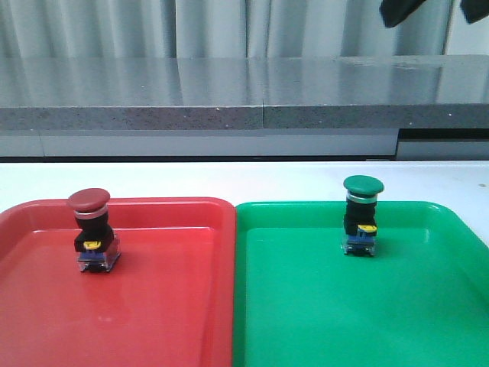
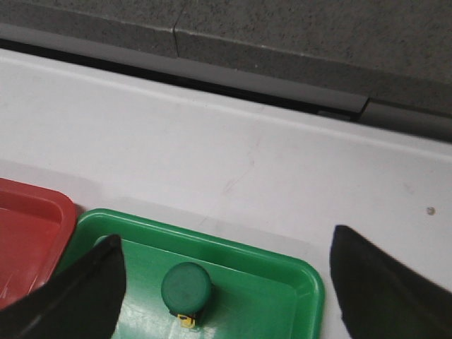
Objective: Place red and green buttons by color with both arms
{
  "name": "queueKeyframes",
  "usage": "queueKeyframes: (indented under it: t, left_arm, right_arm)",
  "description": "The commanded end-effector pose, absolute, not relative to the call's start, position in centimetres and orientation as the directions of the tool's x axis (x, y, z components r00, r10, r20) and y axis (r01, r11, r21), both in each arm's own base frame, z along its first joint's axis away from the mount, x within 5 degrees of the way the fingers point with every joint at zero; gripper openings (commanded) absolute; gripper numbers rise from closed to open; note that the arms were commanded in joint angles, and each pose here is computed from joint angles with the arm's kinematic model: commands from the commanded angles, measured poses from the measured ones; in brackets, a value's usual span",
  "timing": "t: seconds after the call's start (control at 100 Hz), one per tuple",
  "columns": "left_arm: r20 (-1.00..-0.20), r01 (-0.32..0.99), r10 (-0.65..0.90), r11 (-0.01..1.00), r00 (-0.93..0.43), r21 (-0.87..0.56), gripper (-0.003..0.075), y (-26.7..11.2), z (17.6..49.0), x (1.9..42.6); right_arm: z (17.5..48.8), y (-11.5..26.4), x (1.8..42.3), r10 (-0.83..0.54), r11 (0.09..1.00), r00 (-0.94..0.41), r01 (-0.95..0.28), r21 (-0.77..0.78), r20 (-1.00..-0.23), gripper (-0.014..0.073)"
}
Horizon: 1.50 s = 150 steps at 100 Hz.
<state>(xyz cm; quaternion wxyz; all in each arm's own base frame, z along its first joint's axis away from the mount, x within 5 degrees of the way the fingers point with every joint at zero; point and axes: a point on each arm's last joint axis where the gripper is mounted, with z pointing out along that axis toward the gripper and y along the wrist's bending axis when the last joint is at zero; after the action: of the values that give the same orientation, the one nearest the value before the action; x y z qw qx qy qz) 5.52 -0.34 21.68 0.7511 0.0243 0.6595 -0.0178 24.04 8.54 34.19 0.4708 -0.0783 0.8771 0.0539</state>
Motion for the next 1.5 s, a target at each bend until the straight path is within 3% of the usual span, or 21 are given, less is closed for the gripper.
queueKeyframes:
  t: [0.0,0.58,1.0,1.12,1.41,1.49]
  left_arm:
    - [-0.981,0.065,-0.012,0.998,0.194,0.001,-0.002,-0.4,21.1,5.4]
    - [-0.981,0.065,-0.012,0.998,0.194,0.001,-0.002,-0.4,21.1,5.4]
    - [-0.981,0.065,-0.012,0.998,0.194,0.001,-0.002,-0.4,21.1,5.4]
    - [-0.981,0.065,-0.012,0.998,0.194,0.001,-0.0019,-0.4,21.1,5.4]
    - [-0.981,0.065,-0.012,0.998,0.194,0.001,-0.0019,-0.4,21.1,5.4]
    - [-0.981,0.065,-0.012,0.998,0.194,0.001,-0.0019,-0.4,21.1,5.4]
  right_arm:
    - [36.4,7.5,22.2,-0.088,0.98,-0.436,-0.199,0.0,-0.896,0.0593]
    - [33.6,2.8,10.9,-0.022,0.981,-0.305,-0.191,0.039,-0.952,0.0591]
    - [33.6,1.8,8.7,0.006,0.981,-0.247,-0.186,0.054,-0.969,0.0581]
    - [33.6,1.8,8.7,0.008,0.98,-0.239,-0.19,0.055,-0.971,0.0458]
    - [33.6,1.8,8.7,0.008,0.98,-0.239,-0.19,0.055,-0.971,-0.0094]
    - [33.6,1.8,8.7,0.008,0.98,-0.239,-0.19,0.055,-0.971,-0.0107]
